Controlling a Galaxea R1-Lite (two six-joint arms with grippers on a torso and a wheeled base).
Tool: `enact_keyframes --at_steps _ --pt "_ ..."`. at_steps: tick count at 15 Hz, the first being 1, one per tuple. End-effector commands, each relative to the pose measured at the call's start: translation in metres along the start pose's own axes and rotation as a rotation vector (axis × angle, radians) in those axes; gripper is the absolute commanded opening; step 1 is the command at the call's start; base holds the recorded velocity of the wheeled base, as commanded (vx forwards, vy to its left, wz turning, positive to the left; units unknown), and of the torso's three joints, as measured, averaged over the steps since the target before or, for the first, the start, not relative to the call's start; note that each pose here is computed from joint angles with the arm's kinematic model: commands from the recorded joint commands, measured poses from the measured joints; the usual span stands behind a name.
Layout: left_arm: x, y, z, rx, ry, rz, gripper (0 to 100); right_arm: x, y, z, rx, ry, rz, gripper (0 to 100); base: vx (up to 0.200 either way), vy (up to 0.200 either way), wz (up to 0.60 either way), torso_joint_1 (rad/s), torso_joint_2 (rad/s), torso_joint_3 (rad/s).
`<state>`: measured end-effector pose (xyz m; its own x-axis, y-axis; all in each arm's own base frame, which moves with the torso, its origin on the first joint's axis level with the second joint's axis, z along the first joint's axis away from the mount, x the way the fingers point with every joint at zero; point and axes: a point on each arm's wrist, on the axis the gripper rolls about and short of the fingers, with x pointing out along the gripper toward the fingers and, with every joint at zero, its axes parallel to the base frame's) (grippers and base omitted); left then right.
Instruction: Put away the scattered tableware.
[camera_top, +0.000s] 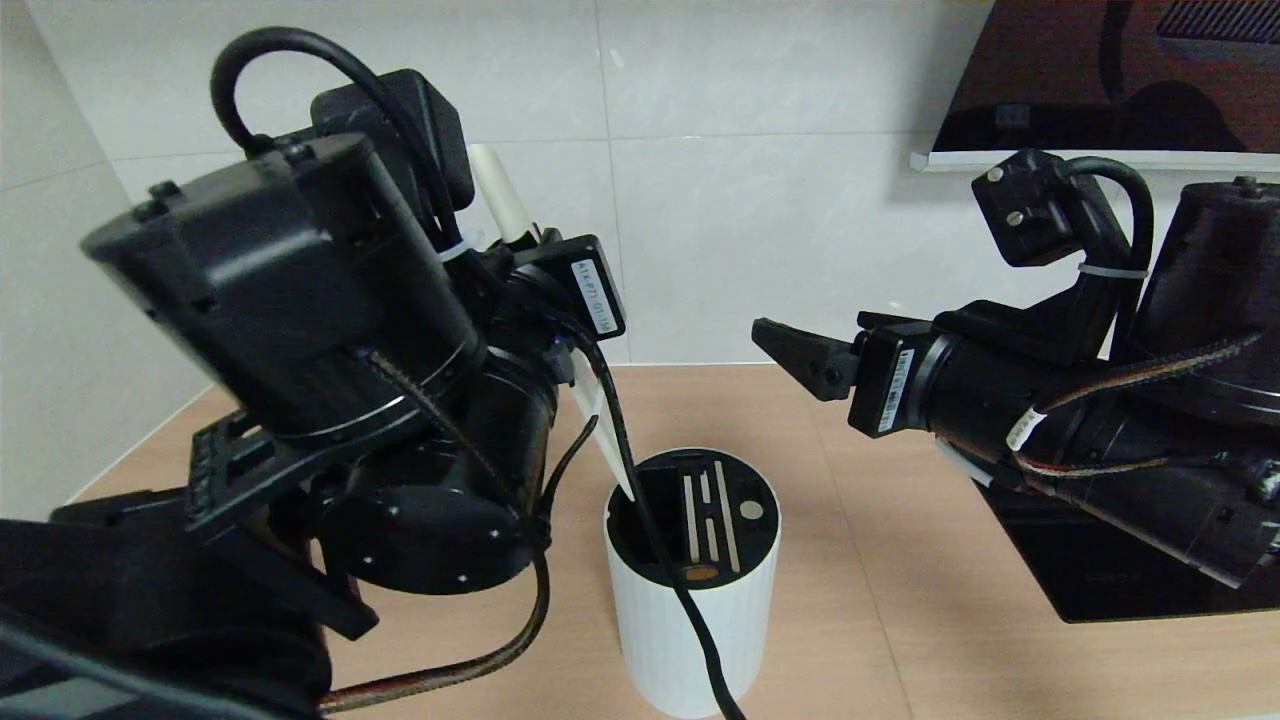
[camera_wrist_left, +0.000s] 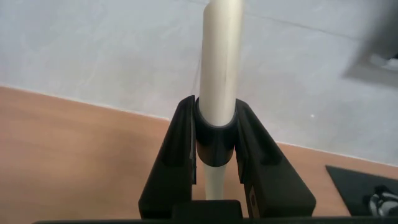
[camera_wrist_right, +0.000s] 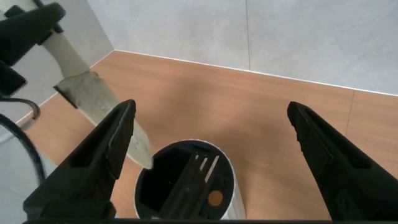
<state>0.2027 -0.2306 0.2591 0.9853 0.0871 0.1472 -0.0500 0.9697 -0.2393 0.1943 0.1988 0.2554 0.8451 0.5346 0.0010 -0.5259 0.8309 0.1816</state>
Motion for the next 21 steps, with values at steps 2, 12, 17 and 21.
enact_keyframes --at_steps 2,12,17,21 --pt "-0.006 -0.008 -0.023 0.046 0.005 -0.037 0 0.0 0.0 0.0 0.0 0.001 0.0 100 0.0 0.0 0.0 0.0 0.0 0.0" --pt "-0.015 -0.017 -0.035 0.046 0.009 -0.1 0 0.001 0.0 -0.002 -0.001 0.005 -0.001 100 0.0 0.0 0.0 0.0 0.0 0.0" --pt "-0.015 -0.018 -0.054 0.091 0.042 -0.11 0 0.001 0.0 -0.002 -0.002 0.007 -0.001 100 0.0 0.0 0.0 0.0 0.0 0.0" --pt "-0.02 -0.021 -0.074 0.122 0.082 -0.142 0 0.001 0.0 -0.003 -0.003 0.011 -0.002 100 0.0 0.0 0.0 0.0 0.0 0.0"
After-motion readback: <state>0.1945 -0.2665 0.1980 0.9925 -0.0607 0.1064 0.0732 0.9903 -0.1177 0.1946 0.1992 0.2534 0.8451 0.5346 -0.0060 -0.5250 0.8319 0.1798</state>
